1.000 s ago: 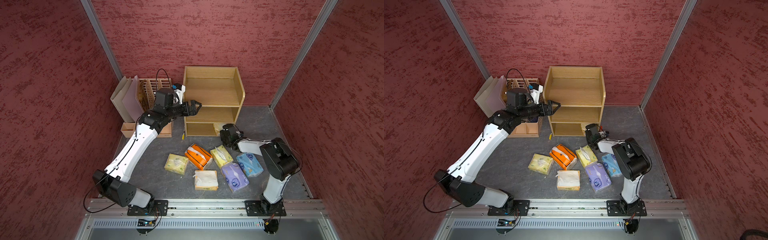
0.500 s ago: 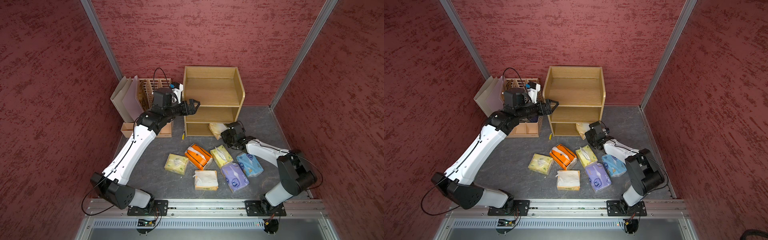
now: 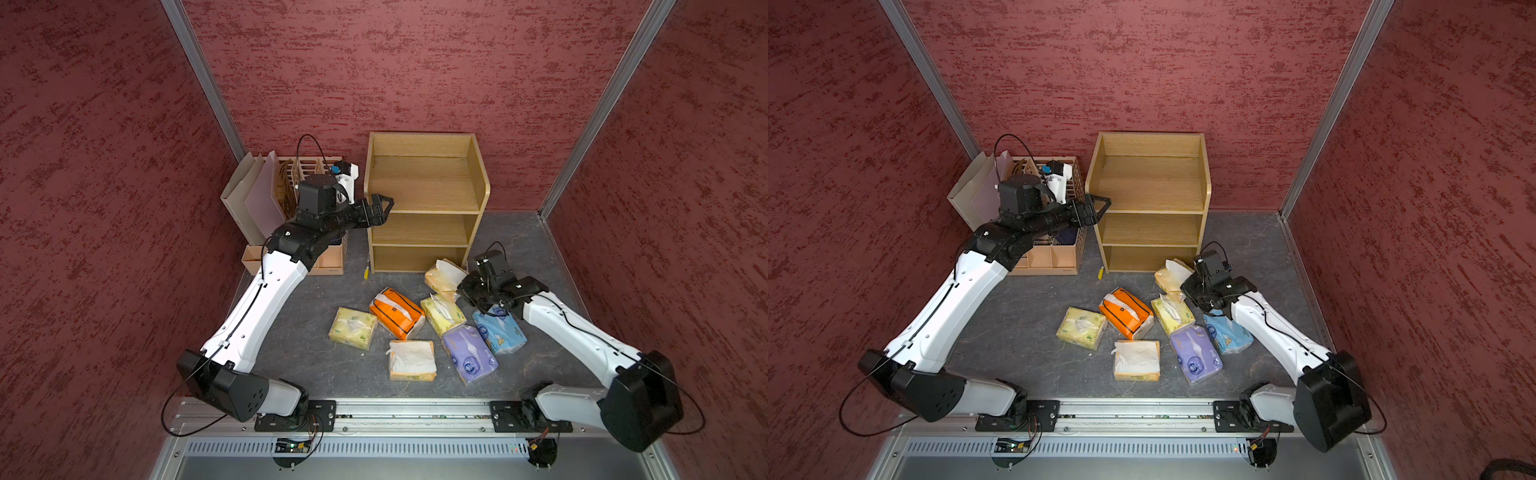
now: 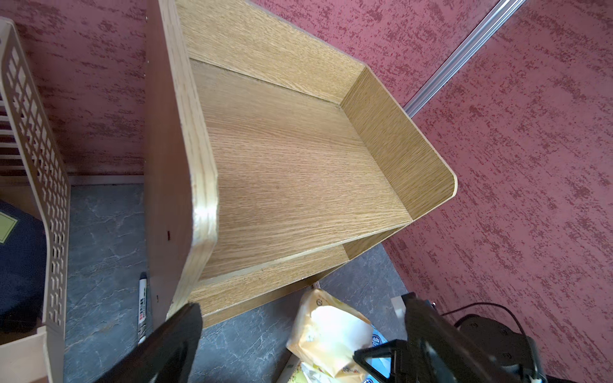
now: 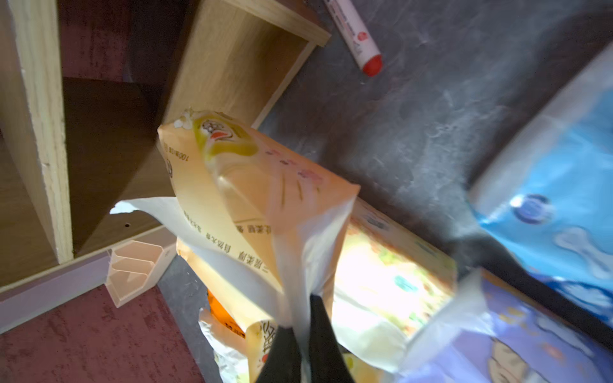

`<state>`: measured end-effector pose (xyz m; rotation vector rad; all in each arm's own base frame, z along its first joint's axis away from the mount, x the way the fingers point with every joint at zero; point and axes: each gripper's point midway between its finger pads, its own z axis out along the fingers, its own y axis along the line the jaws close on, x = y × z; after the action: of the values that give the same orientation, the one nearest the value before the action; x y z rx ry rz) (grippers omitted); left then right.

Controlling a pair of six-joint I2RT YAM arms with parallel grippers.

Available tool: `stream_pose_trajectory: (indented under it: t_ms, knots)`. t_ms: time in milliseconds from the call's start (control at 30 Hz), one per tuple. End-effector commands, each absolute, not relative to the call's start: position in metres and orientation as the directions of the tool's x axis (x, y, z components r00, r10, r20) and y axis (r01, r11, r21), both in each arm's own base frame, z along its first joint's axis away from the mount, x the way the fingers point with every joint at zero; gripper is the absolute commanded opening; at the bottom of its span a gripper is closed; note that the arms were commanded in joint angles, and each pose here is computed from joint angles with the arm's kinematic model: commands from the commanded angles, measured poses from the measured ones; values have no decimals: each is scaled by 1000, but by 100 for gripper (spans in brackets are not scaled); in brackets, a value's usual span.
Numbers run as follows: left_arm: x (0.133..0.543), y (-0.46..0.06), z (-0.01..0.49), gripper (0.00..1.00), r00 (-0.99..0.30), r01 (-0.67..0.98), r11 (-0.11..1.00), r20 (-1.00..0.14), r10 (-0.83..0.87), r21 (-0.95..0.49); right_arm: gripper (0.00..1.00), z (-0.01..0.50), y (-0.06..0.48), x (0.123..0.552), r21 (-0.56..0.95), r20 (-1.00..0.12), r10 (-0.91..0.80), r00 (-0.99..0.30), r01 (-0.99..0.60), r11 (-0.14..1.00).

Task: Remove the tissue boxes from the shelf
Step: Place the box of tissues at the center of the board.

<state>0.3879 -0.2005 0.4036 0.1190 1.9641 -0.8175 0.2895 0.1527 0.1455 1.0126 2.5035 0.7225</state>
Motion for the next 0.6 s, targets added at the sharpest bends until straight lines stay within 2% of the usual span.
stream_pose_trajectory:
  t_ms: [0, 300, 567]
  knots:
    - [384, -193, 416, 100, -487, 418, 770, -834, -259, -482, 0, 136, 113, 253, 450, -156, 714, -683, 594, 667]
    - [381, -187, 408, 100, -494, 399, 773, -826, -272, -493, 0, 147, 45, 228, 446, -186, 800, -571, 676, 586]
    - [379, -184, 407, 100, -498, 394, 781, -827, -262, -484, 0, 149, 7, 263, 482, -189, 837, -513, 695, 534]
